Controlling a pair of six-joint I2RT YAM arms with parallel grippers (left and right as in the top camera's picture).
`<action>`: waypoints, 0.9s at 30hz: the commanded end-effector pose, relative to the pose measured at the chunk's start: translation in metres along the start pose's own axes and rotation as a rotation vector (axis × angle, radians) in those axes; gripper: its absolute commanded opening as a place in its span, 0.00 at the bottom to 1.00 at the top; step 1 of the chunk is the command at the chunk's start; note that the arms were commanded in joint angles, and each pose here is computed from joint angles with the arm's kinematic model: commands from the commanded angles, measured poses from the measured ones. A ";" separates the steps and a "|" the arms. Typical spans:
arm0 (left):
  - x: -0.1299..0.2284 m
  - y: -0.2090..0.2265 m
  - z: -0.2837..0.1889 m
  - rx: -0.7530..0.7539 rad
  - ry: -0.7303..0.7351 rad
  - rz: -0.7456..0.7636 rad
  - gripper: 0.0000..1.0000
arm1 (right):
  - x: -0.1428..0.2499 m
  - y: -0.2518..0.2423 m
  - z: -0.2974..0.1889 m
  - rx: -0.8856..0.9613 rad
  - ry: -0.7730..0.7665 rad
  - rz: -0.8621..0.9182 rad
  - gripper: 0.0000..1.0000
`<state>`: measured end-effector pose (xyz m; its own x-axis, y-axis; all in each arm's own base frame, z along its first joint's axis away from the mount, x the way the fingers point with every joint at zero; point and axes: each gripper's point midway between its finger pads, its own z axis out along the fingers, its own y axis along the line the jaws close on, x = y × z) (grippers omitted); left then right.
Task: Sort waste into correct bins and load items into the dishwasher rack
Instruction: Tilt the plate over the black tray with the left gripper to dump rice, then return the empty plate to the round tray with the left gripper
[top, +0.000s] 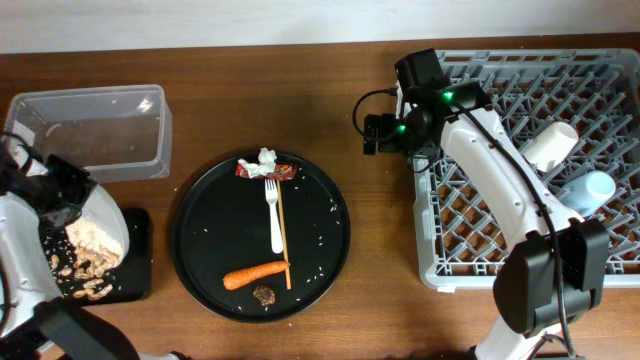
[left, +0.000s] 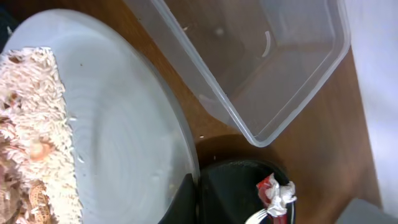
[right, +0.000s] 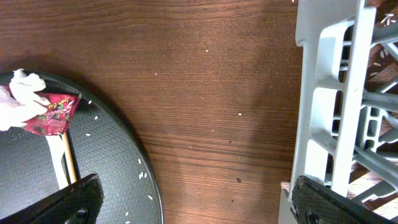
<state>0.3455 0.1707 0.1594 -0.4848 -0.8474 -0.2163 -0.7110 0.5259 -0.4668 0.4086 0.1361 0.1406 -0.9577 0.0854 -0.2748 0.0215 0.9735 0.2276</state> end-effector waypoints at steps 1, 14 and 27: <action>0.000 0.008 -0.016 0.065 0.020 -0.070 0.01 | -0.007 0.000 -0.008 -0.001 -0.027 0.010 0.99; -0.020 0.000 -0.056 0.425 0.029 -0.147 0.01 | -0.007 0.000 -0.008 -0.001 -0.027 0.010 0.99; -0.020 0.022 -0.085 0.660 0.062 -0.323 0.01 | -0.007 0.000 -0.008 -0.001 -0.027 0.010 0.99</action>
<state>0.3009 0.2151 0.2111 -0.3209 -0.9464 0.0361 -0.4743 0.1276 -0.8711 0.4086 0.1361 0.1406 -0.9577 0.0854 -0.2748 0.0215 0.9735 0.2276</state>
